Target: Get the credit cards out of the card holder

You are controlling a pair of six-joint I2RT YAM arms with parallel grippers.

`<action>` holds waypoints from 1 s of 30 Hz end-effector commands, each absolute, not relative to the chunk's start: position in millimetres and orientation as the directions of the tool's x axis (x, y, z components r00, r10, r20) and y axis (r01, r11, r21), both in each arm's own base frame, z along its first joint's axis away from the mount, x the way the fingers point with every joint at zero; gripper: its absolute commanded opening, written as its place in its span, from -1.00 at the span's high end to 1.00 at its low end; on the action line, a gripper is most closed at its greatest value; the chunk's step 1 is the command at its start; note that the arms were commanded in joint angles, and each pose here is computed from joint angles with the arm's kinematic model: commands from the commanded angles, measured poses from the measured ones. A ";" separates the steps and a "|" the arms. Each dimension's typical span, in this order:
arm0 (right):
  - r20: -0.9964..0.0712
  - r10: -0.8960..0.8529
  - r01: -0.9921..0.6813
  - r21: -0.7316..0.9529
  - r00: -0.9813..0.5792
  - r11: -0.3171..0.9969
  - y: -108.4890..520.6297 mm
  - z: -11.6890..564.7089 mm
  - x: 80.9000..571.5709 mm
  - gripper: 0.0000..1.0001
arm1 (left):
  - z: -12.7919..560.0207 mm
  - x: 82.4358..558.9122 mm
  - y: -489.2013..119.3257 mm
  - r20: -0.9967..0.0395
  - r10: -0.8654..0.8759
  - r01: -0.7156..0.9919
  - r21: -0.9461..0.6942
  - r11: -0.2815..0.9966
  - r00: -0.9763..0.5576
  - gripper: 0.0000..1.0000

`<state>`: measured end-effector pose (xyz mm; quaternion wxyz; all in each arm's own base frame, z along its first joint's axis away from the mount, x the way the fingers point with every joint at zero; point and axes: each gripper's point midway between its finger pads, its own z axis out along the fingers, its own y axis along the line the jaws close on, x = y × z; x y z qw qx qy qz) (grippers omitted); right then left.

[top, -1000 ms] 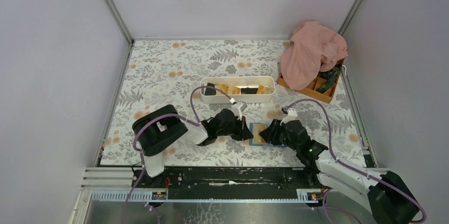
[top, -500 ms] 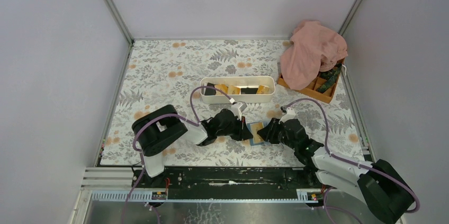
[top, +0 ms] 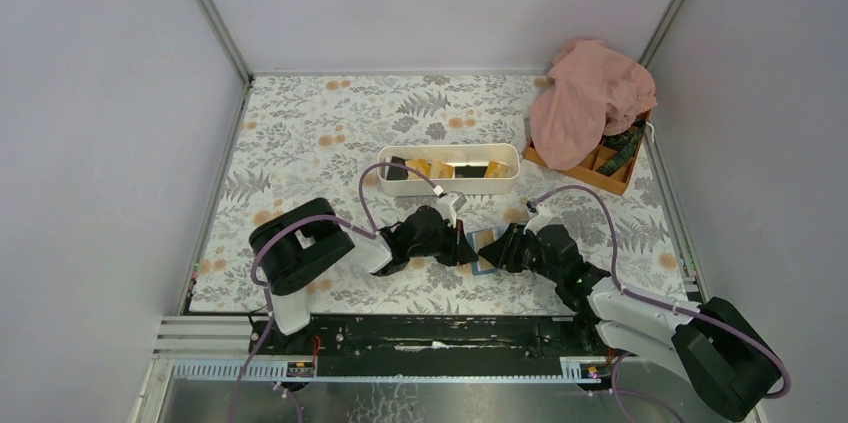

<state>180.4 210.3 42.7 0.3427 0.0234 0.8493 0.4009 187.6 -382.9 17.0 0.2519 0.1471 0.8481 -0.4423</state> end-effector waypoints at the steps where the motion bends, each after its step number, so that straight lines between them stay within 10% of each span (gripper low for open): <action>1: -0.564 0.310 -0.292 0.734 -0.766 0.613 223.1 58.4 176.3 0.26 | -27.5 170.4 -358.2 -0.482 0.112 0.428 -0.619 0.659 -0.869 1.00; 30: -0.652 0.338 -0.219 0.619 -0.678 0.755 170.8 67.8 191.1 0.37 | -31.9 167.6 -356.1 -0.476 0.111 0.424 -0.623 0.658 -0.872 1.00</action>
